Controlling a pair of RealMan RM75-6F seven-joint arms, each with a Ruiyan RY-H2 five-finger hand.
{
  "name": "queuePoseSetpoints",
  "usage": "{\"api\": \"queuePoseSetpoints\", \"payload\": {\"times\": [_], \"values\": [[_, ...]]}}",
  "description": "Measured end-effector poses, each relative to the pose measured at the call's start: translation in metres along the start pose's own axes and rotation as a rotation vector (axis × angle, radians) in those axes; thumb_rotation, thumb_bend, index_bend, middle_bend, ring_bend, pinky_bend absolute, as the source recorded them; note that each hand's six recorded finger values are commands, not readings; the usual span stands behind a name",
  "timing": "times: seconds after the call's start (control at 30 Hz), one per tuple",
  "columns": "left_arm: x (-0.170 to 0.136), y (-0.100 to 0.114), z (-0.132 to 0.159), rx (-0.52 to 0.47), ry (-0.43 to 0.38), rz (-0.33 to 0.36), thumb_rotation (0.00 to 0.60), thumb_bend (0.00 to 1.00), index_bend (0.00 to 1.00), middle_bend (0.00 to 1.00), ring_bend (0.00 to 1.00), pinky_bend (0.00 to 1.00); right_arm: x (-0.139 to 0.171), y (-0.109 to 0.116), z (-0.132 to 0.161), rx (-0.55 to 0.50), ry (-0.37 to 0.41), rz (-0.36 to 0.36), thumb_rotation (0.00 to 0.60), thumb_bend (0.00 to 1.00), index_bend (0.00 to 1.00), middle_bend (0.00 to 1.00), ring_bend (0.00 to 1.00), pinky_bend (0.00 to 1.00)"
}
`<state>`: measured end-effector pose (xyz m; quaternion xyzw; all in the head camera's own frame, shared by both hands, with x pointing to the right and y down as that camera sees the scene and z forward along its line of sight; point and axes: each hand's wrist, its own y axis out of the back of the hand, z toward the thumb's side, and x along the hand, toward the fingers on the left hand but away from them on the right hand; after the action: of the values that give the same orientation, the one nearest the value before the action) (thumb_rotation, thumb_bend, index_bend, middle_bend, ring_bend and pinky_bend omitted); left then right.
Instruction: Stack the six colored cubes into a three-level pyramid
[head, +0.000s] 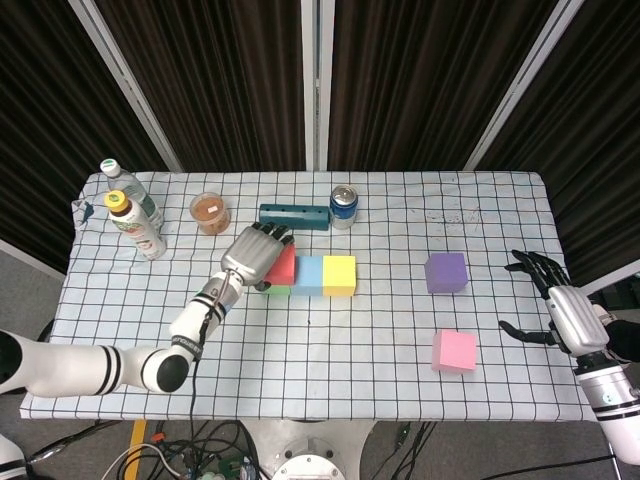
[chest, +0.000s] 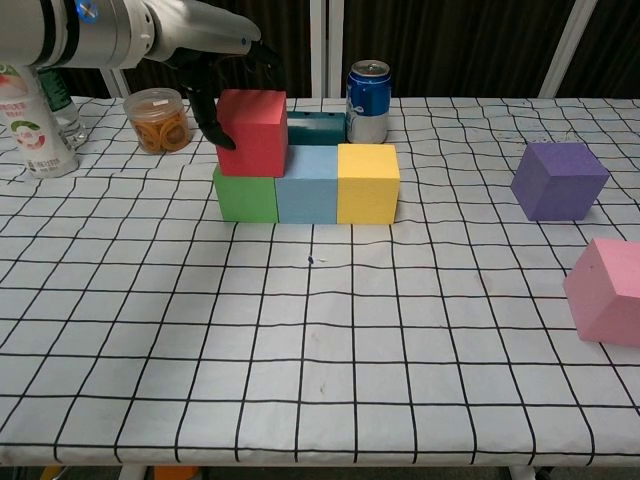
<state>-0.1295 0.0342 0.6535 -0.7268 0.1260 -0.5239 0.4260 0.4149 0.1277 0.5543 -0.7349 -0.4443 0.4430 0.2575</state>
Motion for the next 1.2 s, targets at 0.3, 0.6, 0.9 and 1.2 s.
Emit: {"api": "queuePoseSetpoints", "payload": {"times": [0.3,0.6,0.9,1.2], "values": [[0.006,0.001,0.001,-0.044,0.014,0.022,0.6,0.17,0.34,0.16,0.1,0.21,0.0,0.001,-0.001,0.001,-0.005,-0.001,0.6,0.13,0.0,0.21,0.0,0.0],[0.007,0.015,0.005,-0.089,0.008,0.043,0.6,0.17,0.34,0.16,0.1,0.21,0.001,0.004,-0.001,0.003,-0.006,-0.011,0.6,0.13,0.0,0.21,0.0,0.0],[0.013,0.015,0.015,-0.09,0.014,0.026,0.6,0.17,0.34,0.16,0.1,0.22,0.002,0.004,-0.003,0.005,-0.013,-0.008,0.6,0.13,0.0,0.21,0.0,0.0],[0.015,0.01,0.019,-0.06,0.015,0.02,0.6,0.17,0.34,0.16,0.1,0.22,0.002,0.004,-0.006,0.0,-0.018,-0.007,0.6,0.13,0.0,0.21,0.0,0.0]]}}
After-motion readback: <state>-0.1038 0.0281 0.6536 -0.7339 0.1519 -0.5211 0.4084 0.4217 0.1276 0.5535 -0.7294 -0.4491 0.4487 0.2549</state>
